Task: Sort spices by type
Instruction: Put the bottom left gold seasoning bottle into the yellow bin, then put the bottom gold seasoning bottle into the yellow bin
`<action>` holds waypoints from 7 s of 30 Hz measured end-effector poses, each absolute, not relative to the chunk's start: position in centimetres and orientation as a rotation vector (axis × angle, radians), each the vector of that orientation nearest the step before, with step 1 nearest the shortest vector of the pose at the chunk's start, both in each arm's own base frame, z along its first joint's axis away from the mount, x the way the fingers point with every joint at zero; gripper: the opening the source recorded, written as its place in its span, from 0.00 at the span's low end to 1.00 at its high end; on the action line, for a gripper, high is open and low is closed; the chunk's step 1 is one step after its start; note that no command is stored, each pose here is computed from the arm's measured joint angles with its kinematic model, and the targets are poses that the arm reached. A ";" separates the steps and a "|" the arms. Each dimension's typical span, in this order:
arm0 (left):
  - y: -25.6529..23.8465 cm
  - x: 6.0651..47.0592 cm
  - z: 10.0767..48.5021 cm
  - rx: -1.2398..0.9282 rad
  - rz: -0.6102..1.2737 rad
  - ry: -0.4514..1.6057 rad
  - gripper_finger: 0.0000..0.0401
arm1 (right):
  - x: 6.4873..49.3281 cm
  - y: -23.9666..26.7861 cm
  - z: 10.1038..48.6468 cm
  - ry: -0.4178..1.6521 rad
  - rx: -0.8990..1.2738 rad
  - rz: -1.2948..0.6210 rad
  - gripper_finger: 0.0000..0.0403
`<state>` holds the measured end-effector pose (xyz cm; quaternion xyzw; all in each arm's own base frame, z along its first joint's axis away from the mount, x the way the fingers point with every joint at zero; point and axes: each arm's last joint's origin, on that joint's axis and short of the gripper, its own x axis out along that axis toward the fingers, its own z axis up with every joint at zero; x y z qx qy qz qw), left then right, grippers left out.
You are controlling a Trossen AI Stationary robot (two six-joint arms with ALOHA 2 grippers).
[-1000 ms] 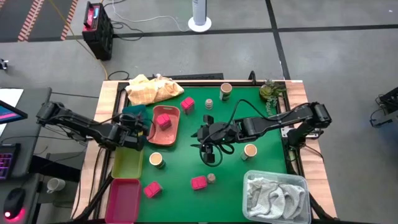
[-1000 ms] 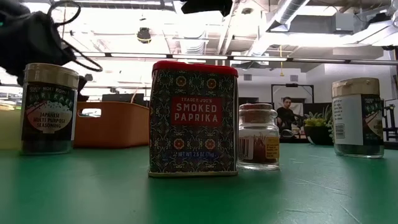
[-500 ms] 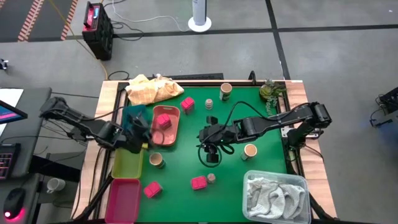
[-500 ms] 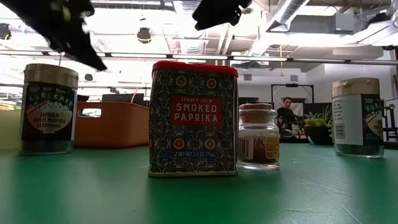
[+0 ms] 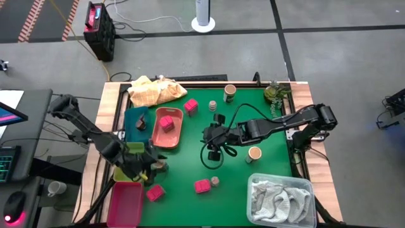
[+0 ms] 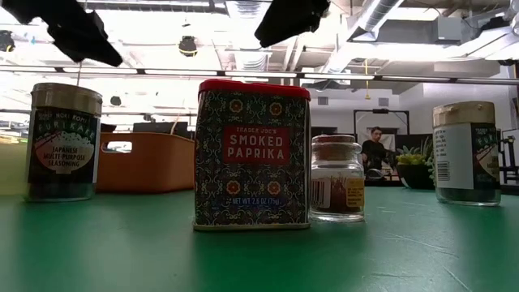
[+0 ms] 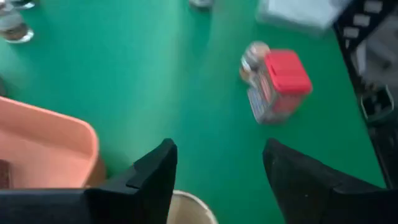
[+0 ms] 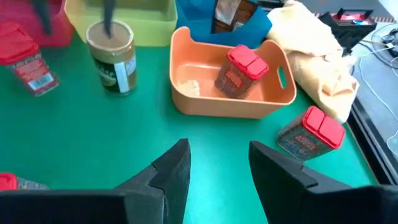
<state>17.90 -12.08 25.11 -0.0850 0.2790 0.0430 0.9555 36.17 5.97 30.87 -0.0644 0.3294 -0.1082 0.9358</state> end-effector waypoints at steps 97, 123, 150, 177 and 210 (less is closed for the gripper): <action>-12.8 9.8 22.9 -0.356 0.405 1.273 0.80 | 36.0 8.1 31.1 0.637 -0.164 -0.158 0.47; -11.6 12.0 28.4 0.003 0.508 0.594 0.87 | 36.2 -2.9 30.4 0.771 -0.088 -0.314 0.48; -9.7 15.5 28.3 0.157 0.571 0.601 0.87 | 31.0 1.4 27.6 1.390 -0.050 -0.167 0.59; -7.0 17.0 28.3 0.422 0.630 0.728 0.87 | 27.7 7.2 27.5 1.655 0.207 -0.198 0.97; -7.0 16.8 28.1 0.391 0.590 0.789 0.87 | 20.3 7.3 27.4 1.439 0.221 -0.410 0.98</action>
